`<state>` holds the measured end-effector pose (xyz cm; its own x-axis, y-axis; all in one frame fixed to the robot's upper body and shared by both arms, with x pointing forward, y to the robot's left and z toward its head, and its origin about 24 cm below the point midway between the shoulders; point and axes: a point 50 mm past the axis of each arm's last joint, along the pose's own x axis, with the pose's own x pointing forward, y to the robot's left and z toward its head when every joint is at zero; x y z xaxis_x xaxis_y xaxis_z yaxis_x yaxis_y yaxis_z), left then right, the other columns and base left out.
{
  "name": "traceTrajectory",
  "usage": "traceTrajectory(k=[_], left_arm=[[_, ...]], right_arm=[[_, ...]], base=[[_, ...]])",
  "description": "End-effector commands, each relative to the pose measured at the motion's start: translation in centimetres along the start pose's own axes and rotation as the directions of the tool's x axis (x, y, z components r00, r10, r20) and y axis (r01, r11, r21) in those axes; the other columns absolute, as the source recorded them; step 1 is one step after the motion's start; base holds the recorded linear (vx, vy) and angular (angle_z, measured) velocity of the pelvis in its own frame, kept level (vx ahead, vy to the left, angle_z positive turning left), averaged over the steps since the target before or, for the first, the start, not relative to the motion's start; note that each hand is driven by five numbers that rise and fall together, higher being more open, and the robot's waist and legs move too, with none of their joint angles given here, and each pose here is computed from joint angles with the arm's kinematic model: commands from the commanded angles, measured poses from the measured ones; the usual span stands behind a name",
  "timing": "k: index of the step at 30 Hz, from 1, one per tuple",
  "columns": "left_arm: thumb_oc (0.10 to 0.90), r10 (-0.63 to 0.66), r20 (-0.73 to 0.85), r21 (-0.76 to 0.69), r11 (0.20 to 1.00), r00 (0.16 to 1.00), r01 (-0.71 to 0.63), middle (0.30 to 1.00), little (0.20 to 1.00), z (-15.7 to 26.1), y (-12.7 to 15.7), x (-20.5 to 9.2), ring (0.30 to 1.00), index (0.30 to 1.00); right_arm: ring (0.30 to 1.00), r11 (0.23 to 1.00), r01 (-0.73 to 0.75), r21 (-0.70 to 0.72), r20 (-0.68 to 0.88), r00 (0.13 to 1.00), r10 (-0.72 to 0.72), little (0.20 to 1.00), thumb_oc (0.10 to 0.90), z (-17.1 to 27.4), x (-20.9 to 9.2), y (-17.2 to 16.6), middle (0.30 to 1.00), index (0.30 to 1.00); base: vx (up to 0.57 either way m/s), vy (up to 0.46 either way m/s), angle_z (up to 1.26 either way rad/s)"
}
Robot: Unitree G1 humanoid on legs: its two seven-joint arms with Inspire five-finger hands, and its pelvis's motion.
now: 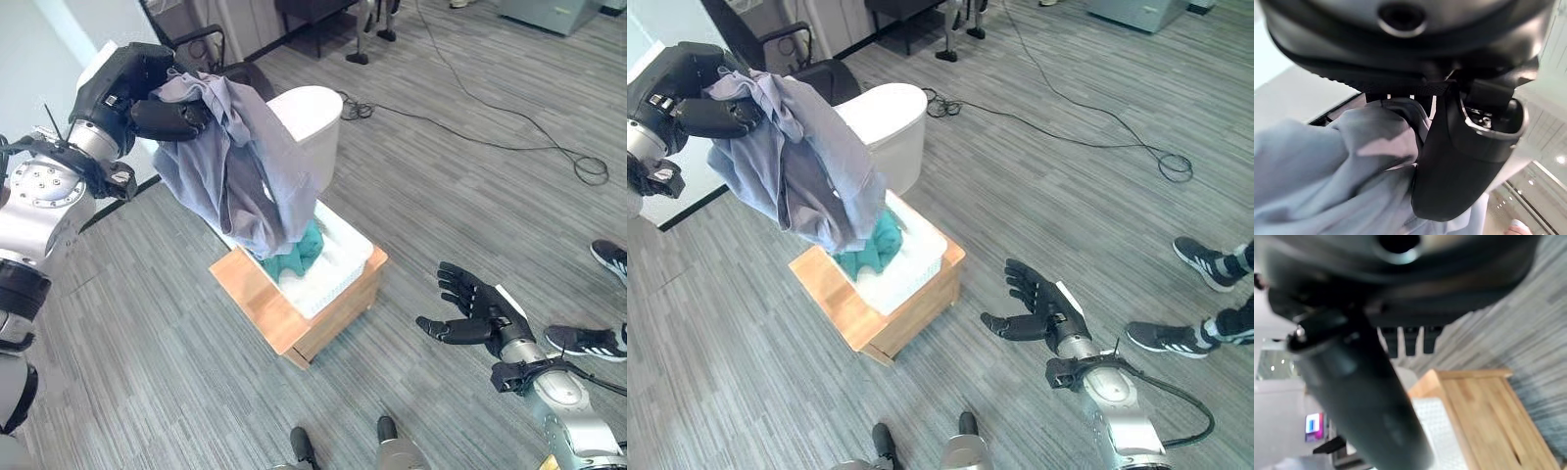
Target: Pick up bed clothes into laundry basket.
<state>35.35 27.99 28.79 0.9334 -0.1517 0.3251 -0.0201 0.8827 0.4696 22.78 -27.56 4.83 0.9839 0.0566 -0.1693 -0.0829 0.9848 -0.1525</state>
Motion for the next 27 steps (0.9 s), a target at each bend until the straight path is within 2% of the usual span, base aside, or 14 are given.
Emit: traceTrajectory(k=[1, 10, 17, 27], left_arm=[[0.400, 0.224, 0.219, -0.030, 0.974, 0.949, -0.223, 0.300, 0.300, 6.5, 5.7, 0.7, 0.300, 0.300], [0.400, 0.235, 0.180, 0.023, 0.970, 0.955, -0.243, 0.300, 0.300, 6.4, 6.0, 1.5, 0.300, 0.300], [0.400, 0.193, 0.195, 0.064, 0.976, 0.962, -0.209, 0.300, 0.300, 7.0, 5.1, 2.0, 0.300, 0.300], [0.400, 0.122, 0.268, 0.114, 0.981, 0.956, -0.158, 0.300, 0.300, 10.1, 3.4, 3.6, 0.300, 0.300]], right_arm=[[0.900, 0.999, -0.049, 0.024, 0.207, 0.977, 0.043, 0.900, 0.800, 3.4, 0.4, 0.9, 0.900, 0.900], [0.900, 0.998, -0.035, 0.058, 0.183, 0.983, 0.024, 0.900, 0.800, 2.4, 0.0, 1.1, 0.900, 0.900], [0.900, 0.996, -0.050, 0.080, 0.190, 0.981, 0.034, 0.900, 0.800, 2.3, 0.3, 1.9, 0.900, 0.900], [0.900, 0.992, -0.092, 0.088, 0.175, 0.982, 0.076, 0.900, 0.800, 1.8, 0.2, 3.0, 0.900, 0.900]], base=[[-0.02, 0.024, -0.11], [-0.01, 0.014, -0.06], [-0.01, 0.003, -0.04], [0.00, 0.003, -0.03]])
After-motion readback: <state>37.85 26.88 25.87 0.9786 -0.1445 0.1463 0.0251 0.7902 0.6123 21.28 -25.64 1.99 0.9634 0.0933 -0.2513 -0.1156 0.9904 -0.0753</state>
